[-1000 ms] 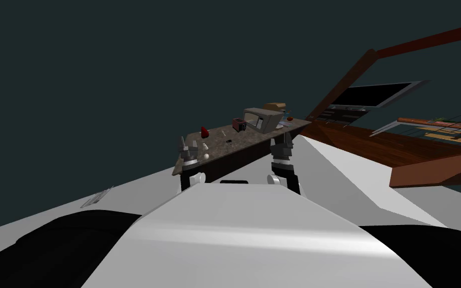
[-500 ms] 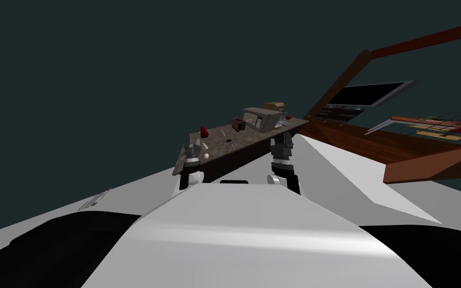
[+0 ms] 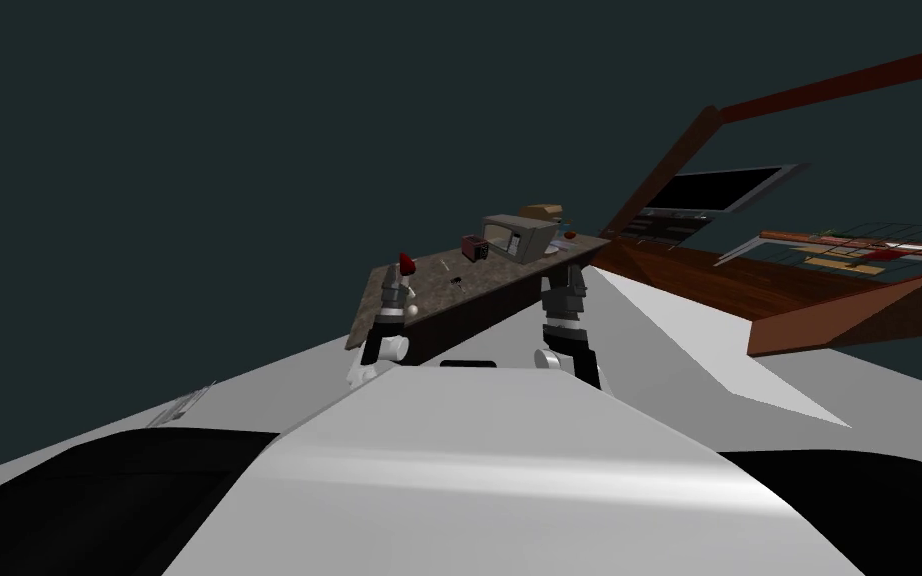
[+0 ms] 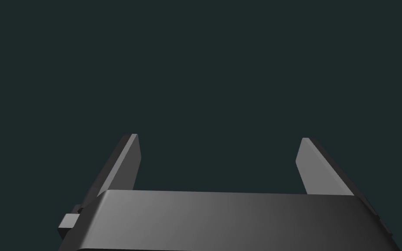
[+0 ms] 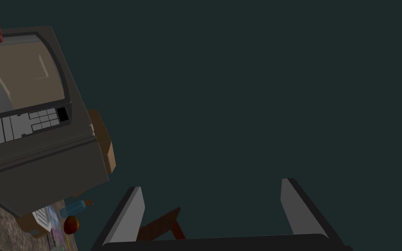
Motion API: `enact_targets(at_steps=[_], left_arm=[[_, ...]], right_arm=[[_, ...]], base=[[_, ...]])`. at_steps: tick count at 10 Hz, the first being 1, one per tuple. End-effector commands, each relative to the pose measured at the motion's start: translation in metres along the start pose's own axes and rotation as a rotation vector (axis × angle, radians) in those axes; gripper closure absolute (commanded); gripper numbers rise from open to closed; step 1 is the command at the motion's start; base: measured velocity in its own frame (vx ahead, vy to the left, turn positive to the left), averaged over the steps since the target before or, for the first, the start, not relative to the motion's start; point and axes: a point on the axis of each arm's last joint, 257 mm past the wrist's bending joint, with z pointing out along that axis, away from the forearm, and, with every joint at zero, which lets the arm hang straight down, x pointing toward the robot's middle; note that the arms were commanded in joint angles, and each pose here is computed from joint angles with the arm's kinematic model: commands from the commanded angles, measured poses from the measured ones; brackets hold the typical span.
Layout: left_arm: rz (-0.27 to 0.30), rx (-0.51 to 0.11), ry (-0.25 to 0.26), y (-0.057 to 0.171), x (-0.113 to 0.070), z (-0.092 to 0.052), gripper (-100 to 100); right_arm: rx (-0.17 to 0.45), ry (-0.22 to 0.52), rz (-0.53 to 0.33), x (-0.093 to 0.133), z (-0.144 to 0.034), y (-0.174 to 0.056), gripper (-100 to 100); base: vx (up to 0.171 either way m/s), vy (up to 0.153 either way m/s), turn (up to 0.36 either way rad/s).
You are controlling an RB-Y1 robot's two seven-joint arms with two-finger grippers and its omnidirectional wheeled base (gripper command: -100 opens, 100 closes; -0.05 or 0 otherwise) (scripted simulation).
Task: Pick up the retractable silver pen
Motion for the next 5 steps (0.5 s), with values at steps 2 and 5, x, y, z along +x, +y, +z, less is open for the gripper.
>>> enact_targets(at_steps=[2,5], left_arm=[[0.029,-0.049,0.049,0.016,0.013,0.008,-100],[0.072,-0.098,0.113,0.032,0.029,0.021,-100]], right_arm=[[0.000,0.000,0.000,0.000,0.000,0.000,0],[0.000,0.000,0.000,0.000,0.000,0.000,0]], base=[[-0.046,0.010,-0.041],[-0.025,0.000,-0.041]])
